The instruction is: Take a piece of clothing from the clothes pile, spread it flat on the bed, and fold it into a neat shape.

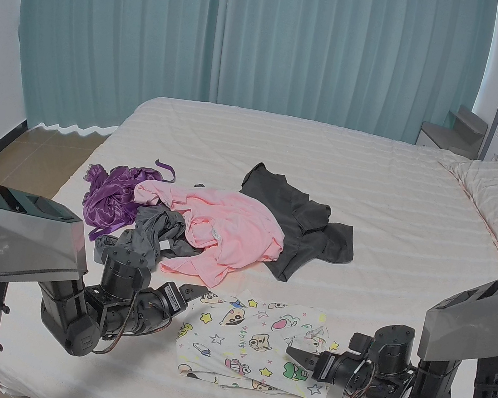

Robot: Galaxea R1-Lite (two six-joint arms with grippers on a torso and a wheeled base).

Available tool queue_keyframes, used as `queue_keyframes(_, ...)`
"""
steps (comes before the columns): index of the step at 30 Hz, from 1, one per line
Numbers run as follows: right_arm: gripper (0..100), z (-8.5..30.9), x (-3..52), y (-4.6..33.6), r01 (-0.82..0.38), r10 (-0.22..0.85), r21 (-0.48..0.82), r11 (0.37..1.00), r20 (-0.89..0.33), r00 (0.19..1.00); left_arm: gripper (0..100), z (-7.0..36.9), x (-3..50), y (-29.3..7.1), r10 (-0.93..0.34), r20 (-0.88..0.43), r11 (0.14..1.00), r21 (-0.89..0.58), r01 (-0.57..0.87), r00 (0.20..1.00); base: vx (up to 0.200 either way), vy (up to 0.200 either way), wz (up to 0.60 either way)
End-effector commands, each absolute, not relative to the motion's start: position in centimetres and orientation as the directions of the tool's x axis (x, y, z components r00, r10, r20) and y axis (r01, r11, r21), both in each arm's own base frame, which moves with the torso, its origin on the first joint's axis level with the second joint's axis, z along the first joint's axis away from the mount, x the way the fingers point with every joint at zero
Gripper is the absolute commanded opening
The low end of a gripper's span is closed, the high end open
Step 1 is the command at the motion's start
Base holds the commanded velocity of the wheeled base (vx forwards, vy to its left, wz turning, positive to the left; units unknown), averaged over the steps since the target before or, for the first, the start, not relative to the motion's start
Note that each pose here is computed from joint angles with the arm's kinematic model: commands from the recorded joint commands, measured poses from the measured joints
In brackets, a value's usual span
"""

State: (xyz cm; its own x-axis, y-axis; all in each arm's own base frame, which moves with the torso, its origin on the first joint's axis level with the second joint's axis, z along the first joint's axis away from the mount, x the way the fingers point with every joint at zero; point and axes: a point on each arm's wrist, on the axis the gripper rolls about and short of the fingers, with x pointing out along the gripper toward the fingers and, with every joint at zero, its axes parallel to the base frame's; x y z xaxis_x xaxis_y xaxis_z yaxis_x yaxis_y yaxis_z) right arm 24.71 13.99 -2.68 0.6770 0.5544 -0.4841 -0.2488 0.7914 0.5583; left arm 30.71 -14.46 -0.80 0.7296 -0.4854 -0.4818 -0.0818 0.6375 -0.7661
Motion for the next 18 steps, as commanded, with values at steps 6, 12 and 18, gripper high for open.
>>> queue_keyframes(6,0,-4.3,24.4,13.4,-0.228,0.510,0.505,0.833,-0.539,0.670,100,-0.8,30.8,-14.5,-0.486,-0.479,0.637,-0.767,-0.079,0.731,0.000,0.000,0.00)
queue_keyframes(12,0,-3.2,23.2,12.3,-0.230,0.492,0.476,0.849,-0.553,0.672,100,-0.8,30.8,-14.5,-0.486,-0.478,0.636,-0.768,-0.078,0.732,0.000,0.000,0.00)
queue_keyframes(18,0,-3.2,23.7,10.1,-0.204,0.434,0.423,0.883,-0.568,0.699,100,-0.8,30.8,-14.5,-0.486,-0.479,0.637,-0.767,-0.079,0.731,0.000,0.000,0.00)
